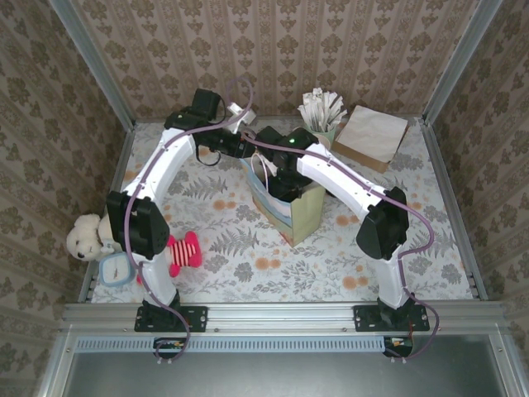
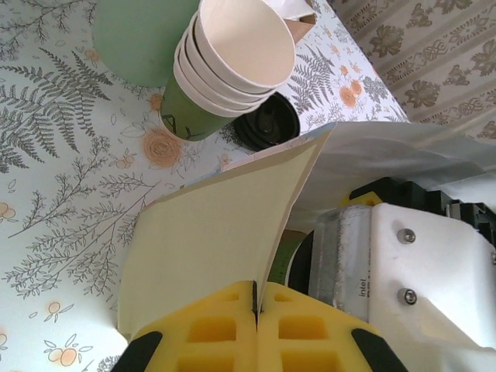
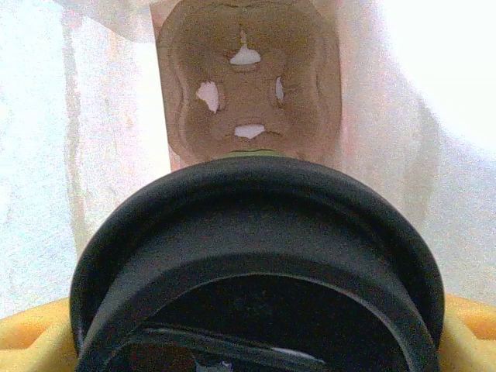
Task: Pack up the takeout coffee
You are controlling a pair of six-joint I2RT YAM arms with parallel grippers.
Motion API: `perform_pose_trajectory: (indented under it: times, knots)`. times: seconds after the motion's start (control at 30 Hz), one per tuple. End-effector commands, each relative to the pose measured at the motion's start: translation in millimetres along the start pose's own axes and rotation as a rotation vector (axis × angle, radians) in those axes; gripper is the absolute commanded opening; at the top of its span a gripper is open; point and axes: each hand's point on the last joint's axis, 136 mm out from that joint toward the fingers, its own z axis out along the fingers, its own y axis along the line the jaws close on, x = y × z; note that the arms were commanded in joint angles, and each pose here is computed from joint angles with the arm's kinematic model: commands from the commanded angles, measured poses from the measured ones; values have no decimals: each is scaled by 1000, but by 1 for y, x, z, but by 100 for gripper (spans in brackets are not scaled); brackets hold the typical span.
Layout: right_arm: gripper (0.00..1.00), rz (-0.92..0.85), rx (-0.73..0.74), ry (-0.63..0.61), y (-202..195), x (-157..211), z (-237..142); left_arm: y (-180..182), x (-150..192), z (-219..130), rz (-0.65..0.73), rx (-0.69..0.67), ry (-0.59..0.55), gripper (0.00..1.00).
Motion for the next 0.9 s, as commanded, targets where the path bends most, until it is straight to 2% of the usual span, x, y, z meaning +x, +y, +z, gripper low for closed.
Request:
perform_pose_trajectory:
  times: [0.0, 0.53, 0.87]
  knots:
    - [59, -15, 28, 12, -6, -4, 8, 3, 0, 0, 8, -26, -18, 0]
    - [58, -48, 11, -18, -4, -11, 6, 2, 0, -1, -3, -35, 2, 0]
    - [58, -33, -39, -7, 1, -11, 2, -12, -2, -7, -13, 49, -14, 0]
